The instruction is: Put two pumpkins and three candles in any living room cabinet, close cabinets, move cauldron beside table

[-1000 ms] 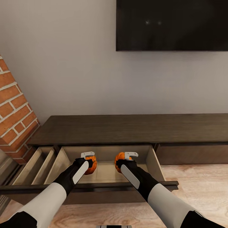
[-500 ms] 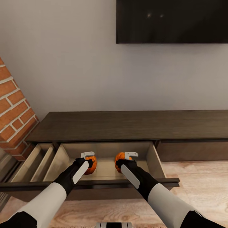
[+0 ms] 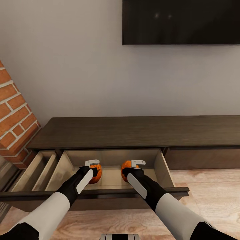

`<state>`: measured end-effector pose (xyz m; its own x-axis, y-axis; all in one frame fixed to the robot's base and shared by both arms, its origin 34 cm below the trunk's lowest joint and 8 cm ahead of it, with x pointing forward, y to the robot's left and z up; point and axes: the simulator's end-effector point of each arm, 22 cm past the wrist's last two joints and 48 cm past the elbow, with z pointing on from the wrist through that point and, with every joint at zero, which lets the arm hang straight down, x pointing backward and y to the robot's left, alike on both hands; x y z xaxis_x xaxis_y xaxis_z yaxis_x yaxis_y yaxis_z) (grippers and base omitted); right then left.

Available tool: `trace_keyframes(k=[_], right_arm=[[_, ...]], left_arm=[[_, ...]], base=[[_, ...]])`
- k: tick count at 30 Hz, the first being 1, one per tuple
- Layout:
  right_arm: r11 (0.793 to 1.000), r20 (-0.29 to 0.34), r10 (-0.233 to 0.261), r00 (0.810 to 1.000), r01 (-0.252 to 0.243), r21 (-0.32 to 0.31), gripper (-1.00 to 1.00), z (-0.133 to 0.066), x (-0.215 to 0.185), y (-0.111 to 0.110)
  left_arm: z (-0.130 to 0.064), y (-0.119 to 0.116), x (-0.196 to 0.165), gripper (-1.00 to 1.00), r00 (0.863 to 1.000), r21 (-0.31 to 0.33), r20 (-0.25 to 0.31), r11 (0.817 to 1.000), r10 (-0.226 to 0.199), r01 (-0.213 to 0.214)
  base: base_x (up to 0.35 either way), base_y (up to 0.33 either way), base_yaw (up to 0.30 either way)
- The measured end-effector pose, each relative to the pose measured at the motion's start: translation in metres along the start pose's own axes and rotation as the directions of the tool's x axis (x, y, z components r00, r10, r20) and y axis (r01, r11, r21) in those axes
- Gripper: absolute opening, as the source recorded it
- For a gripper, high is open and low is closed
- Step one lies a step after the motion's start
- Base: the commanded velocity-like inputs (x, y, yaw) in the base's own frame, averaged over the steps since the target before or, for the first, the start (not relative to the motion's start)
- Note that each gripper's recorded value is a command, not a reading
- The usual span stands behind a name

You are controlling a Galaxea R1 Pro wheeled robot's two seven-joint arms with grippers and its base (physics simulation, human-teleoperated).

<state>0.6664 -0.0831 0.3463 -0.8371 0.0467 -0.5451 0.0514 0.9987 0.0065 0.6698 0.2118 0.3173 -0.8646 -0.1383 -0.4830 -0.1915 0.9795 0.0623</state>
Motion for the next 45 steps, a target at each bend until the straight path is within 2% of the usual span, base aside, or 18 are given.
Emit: trace_keyframes(k=[6,7,22,31,42,45], right_arm=[[1.000,-0.001,0.000,1.000,0.000,0.000,1.00,0.000,0.000,0.000],[1.000,-0.001,-0.001,1.000,0.001,0.000,1.00,0.000,0.000,0.000],[1.000,-0.002,-0.001,1.000,0.001,0.000,1.00,0.000,0.000,0.000],[1.000,0.033,-0.001,0.999,0.001,-0.001,1.00,-0.016,-0.016,0.000],[1.000,0.017,0.003,1.000,-0.003,0.002,1.00,-0.033,-0.032,-0.001],[1.000,0.015,0.003,1.000,-0.003,0.002,1.00,-0.037,-0.037,-0.001]], left_arm=[[0.000,0.000,-0.001,-1.00,1.000,0.000,0.002,1.000,0.000,0.000],[0.000,0.000,-0.001,1.00,1.000,0.000,0.002,1.000,0.000,0.000],[-0.002,-0.002,-0.004,1.00,1.000,0.006,0.010,1.000,0.001,-0.001],[-0.019,-0.004,-0.021,1.00,0.999,0.019,0.043,1.000,-0.007,0.006],[-0.038,-0.004,-0.033,1.00,1.000,0.021,0.017,1.000,0.004,-0.004],[-0.043,-0.008,-0.033,1.00,1.000,0.040,-0.003,0.999,-0.020,0.020]], base=[[0.000,0.000,0.000],[0.000,0.000,0.000],[0.000,0.000,0.000],[0.000,0.000,0.000],[0.000,0.000,0.000],[0.000,0.000,0.000]])
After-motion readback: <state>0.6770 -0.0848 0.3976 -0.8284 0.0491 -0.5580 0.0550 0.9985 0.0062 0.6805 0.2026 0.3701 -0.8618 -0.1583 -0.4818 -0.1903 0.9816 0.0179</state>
